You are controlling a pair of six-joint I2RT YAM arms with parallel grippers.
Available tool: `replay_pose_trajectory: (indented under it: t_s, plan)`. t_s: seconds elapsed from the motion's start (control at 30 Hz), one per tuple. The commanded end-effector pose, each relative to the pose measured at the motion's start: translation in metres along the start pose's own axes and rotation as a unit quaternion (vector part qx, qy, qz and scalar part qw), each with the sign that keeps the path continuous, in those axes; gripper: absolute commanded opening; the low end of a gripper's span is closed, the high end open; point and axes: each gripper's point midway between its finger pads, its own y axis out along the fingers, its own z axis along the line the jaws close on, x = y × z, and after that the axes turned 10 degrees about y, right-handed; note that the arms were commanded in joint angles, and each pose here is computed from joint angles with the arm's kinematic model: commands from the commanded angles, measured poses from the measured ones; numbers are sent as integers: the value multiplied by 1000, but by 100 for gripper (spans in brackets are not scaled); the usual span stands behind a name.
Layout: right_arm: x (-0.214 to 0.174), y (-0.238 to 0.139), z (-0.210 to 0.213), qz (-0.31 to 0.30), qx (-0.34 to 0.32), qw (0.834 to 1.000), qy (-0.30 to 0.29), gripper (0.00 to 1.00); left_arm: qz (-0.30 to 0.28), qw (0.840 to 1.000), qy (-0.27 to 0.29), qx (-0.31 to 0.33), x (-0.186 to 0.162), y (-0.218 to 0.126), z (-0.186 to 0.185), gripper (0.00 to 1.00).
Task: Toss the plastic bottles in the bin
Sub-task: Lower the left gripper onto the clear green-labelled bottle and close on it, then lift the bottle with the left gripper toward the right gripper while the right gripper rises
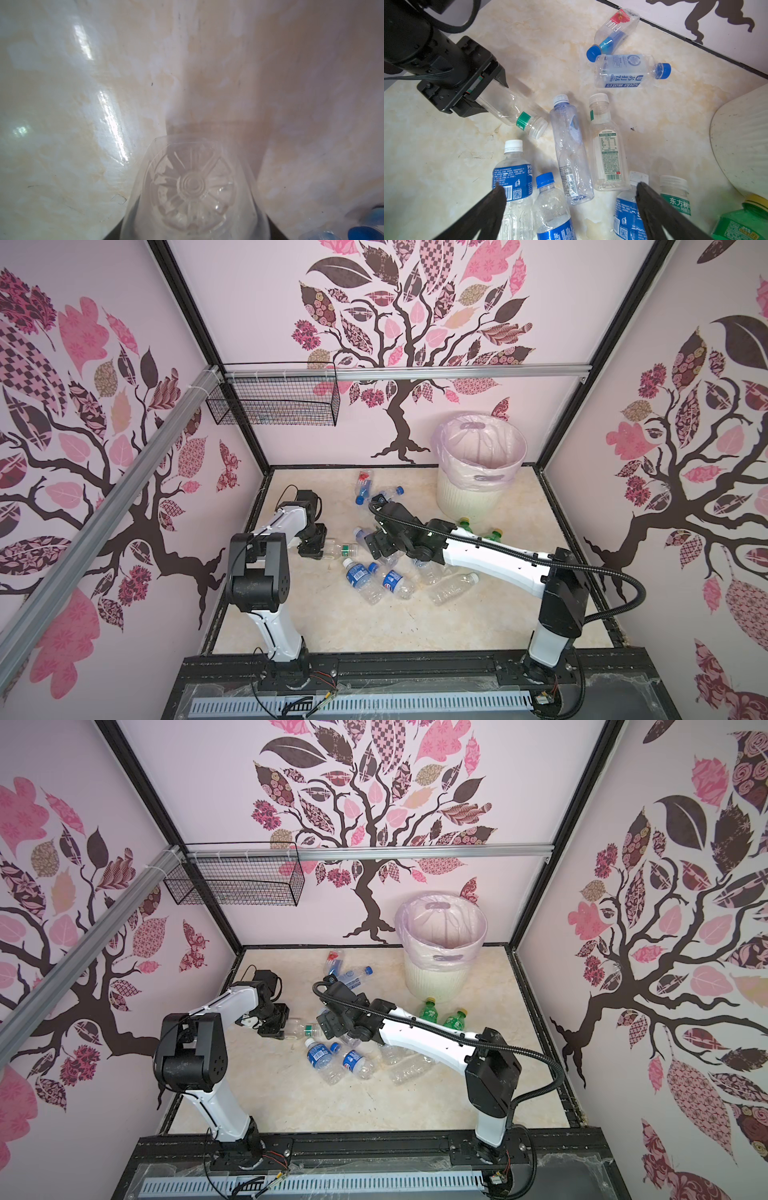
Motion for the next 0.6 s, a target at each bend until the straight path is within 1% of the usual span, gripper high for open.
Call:
replay_pose_trajectory:
  t_s: [0.0,0.17,0.37,0.57]
  plan:
    - [23,-29,-10,-30,3,999,32,99,-6,1000,7,-16,8,-5,-3,39]
    - [30,-37,-22,-32,1,998,53,99,-11,998,23,-51,10,-22,-16,38]
    - [43,-50,-40,-34,1,995,90,100,-19,996,34,-75,13,-42,-26,37]
    - [52,-66,-43,-43,4,994,99,100,-12,993,36,-111,6,-60,-37,36]
